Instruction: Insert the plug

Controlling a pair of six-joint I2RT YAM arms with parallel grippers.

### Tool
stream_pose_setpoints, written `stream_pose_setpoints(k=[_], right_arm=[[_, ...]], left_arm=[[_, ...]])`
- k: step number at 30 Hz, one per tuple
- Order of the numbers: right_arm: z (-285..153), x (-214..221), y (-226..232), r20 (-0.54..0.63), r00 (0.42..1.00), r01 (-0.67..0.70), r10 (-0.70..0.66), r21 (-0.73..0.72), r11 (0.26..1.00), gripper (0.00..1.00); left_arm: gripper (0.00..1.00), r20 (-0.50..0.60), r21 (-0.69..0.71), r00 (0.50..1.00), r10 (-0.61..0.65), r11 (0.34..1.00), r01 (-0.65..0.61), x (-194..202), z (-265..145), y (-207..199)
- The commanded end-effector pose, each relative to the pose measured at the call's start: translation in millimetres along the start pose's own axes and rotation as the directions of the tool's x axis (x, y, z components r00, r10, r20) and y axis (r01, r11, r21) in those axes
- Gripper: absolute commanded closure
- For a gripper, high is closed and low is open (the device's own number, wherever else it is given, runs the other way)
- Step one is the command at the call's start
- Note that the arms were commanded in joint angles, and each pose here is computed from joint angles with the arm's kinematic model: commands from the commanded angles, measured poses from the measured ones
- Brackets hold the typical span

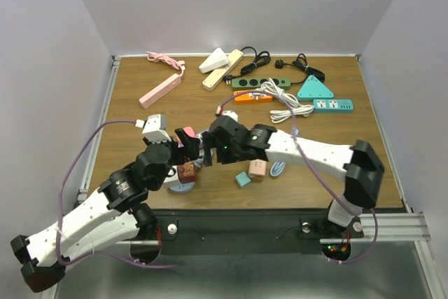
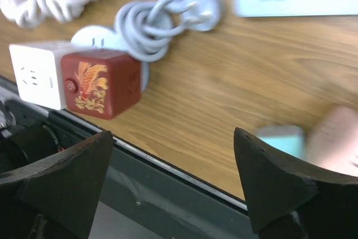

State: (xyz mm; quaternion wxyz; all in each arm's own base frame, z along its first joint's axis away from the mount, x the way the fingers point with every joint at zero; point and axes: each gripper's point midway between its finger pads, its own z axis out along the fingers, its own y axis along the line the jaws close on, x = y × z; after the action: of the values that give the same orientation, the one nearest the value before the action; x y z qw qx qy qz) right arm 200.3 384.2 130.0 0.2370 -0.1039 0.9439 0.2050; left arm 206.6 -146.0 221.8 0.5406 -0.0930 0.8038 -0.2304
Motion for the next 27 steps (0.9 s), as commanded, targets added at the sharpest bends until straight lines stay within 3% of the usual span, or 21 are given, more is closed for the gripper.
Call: stream_pose_setpoints(k=[1,7,11,24,27], right_arm=[[-35.8,-30.8,-51.0,0.14,0.987,-0.091,0.076,0.102,0.991,0.05],[-61.0,-28.2,-133.4,0.198,0.964,-0.217,0.176,0.205,0.954,0.01],[-70.9,-29.9,-159.9,0.23,0.948,-0.271,0.22,0.22,0.937,0.0],[-84.6,-36.2,-171.8,0.265,0.93,-0.311,0.255,0.198,0.929,0.0],[-85.4,-37.6,-170.6,0.267,0.93,-0.31,0.254,0.194,0.931,0.0]], left_arm=[[0.12,0.006,0.083,0.999,0.031,0.996,-0.032,0.1,17.2,-28.8],[0.12,-0.146,0.224,0.984,0.102,0.972,-0.067,55.5,45.8,-62.4],[0.12,-0.221,0.319,0.956,0.193,0.941,-0.116,95.7,50.8,-79.0],[0.09,-0.273,0.58,0.836,0.476,0.775,-0.252,183.8,35.5,-113.7],[0.09,-0.269,0.566,0.815,0.513,0.769,-0.297,193.3,40.3,-104.6]])
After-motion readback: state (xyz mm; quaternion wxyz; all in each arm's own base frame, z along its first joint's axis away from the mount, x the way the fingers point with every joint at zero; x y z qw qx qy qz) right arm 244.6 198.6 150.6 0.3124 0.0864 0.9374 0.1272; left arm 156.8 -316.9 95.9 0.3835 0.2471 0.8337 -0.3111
